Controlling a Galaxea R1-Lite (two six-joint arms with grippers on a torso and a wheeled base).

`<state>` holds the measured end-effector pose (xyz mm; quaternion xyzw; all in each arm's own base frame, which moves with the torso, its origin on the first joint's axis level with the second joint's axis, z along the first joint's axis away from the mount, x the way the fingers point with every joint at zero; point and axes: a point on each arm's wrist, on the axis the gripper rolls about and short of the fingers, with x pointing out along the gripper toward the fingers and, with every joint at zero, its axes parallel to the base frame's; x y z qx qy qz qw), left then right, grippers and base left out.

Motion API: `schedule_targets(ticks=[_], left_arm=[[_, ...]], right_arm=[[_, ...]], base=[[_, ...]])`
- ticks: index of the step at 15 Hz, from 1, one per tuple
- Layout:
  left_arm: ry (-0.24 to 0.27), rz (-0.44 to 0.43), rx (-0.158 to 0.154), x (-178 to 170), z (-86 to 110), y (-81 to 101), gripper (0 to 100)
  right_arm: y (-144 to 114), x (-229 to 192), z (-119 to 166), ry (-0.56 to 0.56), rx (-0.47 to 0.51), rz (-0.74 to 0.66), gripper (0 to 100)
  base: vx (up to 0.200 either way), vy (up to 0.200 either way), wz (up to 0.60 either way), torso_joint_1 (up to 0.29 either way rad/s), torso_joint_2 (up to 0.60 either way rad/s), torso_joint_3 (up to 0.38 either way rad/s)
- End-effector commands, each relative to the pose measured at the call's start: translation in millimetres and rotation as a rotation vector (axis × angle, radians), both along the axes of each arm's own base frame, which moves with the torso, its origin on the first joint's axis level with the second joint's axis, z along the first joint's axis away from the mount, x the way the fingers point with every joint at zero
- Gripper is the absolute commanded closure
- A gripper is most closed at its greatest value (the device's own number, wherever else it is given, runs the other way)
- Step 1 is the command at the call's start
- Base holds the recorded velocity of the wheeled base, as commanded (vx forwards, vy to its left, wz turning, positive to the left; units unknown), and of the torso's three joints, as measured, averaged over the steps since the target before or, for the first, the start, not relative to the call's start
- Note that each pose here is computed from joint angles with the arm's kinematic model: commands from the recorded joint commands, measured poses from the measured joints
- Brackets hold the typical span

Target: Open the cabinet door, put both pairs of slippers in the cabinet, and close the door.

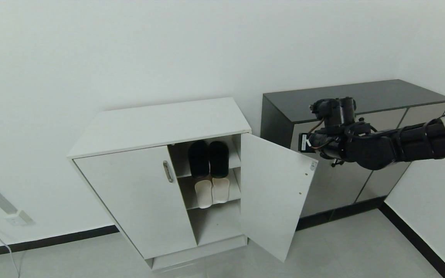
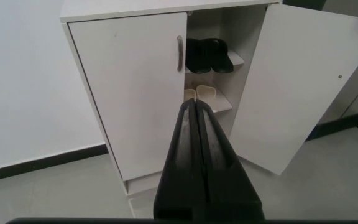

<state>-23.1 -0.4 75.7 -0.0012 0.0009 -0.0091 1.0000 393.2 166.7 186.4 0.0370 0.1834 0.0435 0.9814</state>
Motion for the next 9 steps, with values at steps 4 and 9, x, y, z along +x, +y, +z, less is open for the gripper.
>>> schedule_targets(ticks=[4,9], left_arm=[[0.001,0.000,-0.001,0.1,0.0,0.0,100],[0.001,0.000,-0.002,0.1,0.0,0.0,100]], right_arm=[[1.4,11.5,-23.8,0.049,-0.019,-0.003,100],[3.5,9.8,-28.8,0.066,-0.029,0.002,100]], base=[[0.000,0.000,0.00,0.000,0.00,0.000],[0.000,0.000,0.00,0.000,0.00,0.000]])
